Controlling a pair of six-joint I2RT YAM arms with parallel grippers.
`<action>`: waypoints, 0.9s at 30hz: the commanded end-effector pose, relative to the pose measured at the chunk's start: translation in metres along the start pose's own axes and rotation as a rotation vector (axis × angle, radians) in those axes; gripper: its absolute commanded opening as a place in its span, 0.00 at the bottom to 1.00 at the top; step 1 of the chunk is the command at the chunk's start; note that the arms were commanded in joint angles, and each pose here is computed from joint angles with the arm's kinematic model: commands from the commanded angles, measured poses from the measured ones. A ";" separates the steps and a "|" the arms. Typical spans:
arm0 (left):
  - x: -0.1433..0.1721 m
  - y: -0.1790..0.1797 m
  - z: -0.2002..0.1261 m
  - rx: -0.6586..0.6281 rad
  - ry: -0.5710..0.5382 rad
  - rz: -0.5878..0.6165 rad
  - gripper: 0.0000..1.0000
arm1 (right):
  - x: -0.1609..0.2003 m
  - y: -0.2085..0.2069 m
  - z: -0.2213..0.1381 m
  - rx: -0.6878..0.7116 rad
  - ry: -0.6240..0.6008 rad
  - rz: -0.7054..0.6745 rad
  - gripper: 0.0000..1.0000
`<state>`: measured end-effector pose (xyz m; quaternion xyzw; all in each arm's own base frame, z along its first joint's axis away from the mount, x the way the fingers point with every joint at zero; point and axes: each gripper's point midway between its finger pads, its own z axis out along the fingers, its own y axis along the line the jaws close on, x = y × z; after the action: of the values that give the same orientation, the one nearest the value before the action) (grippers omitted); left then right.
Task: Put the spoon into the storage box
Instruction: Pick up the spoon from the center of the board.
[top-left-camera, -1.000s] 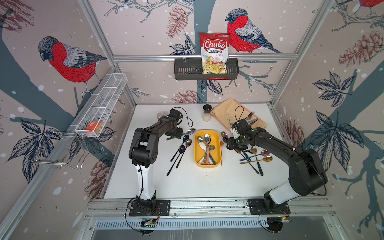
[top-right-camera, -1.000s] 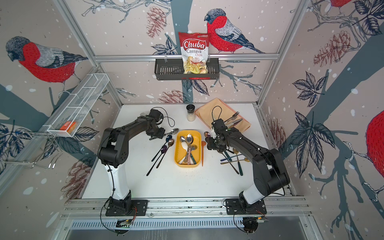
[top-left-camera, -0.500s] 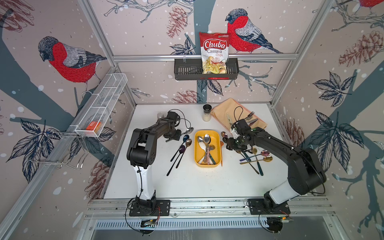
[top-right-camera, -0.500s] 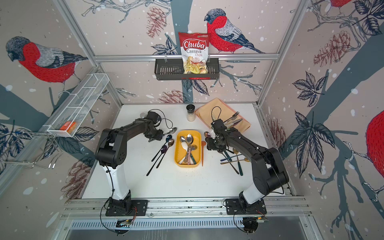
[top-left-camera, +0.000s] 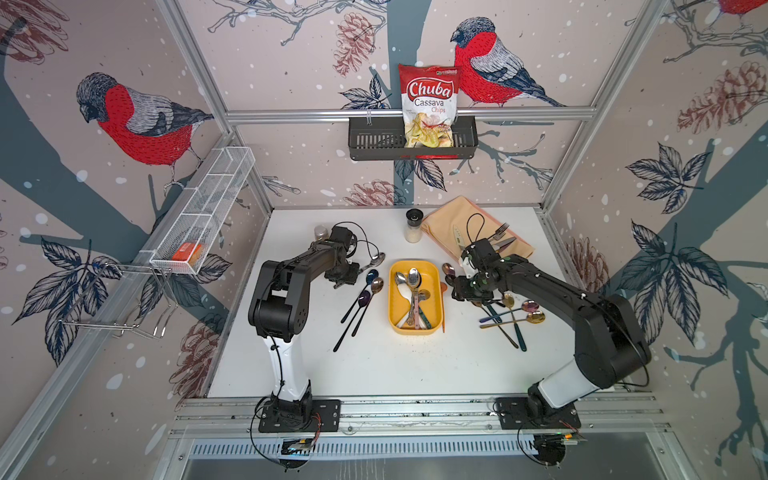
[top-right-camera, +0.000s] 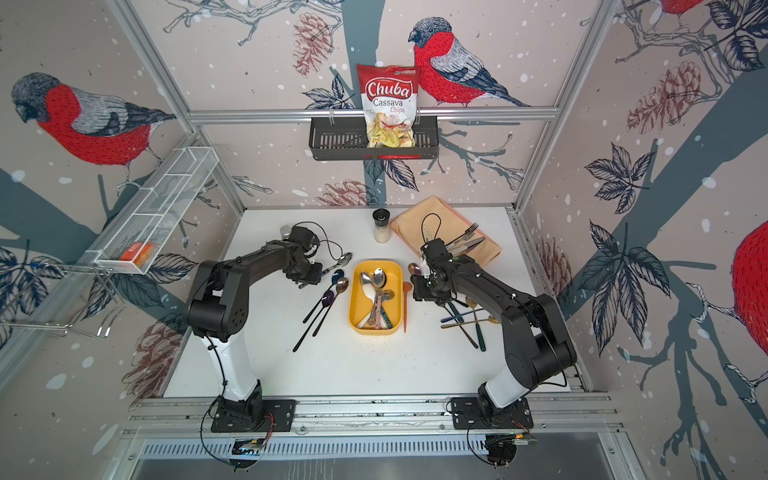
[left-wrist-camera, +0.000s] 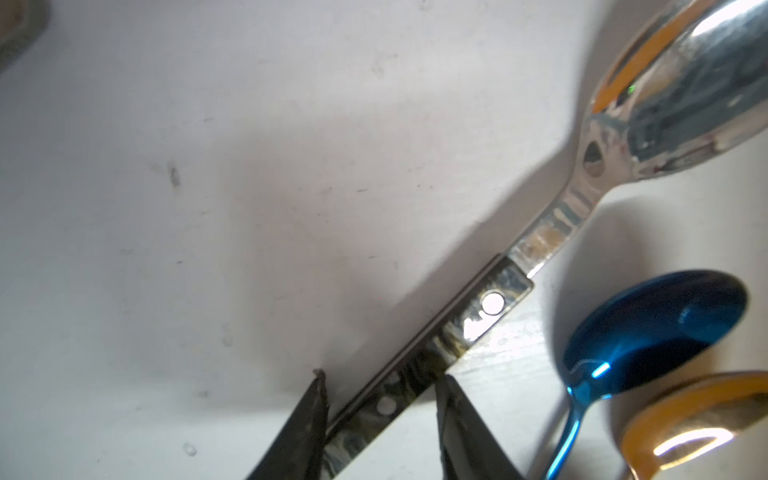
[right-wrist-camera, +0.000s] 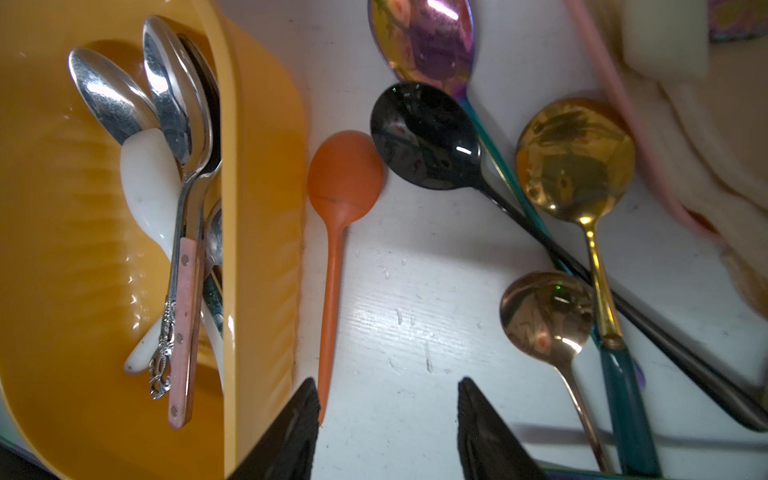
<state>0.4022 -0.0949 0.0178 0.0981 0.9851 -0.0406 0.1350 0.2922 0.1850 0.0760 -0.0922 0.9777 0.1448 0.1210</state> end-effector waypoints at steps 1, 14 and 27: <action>0.021 -0.006 0.003 0.043 0.076 -0.027 0.37 | -0.002 0.001 -0.001 0.000 -0.006 0.000 0.55; 0.021 -0.011 0.001 0.070 0.073 -0.040 0.17 | -0.002 0.004 -0.001 -0.005 -0.010 0.000 0.55; 0.001 -0.027 -0.035 0.090 -0.021 -0.040 0.07 | -0.006 0.009 0.000 -0.006 -0.012 -0.009 0.55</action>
<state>0.3850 -0.1123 0.0380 0.0920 0.9846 -0.0744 0.1290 0.2927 0.1933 0.0782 -0.1020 0.9761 0.1475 0.1229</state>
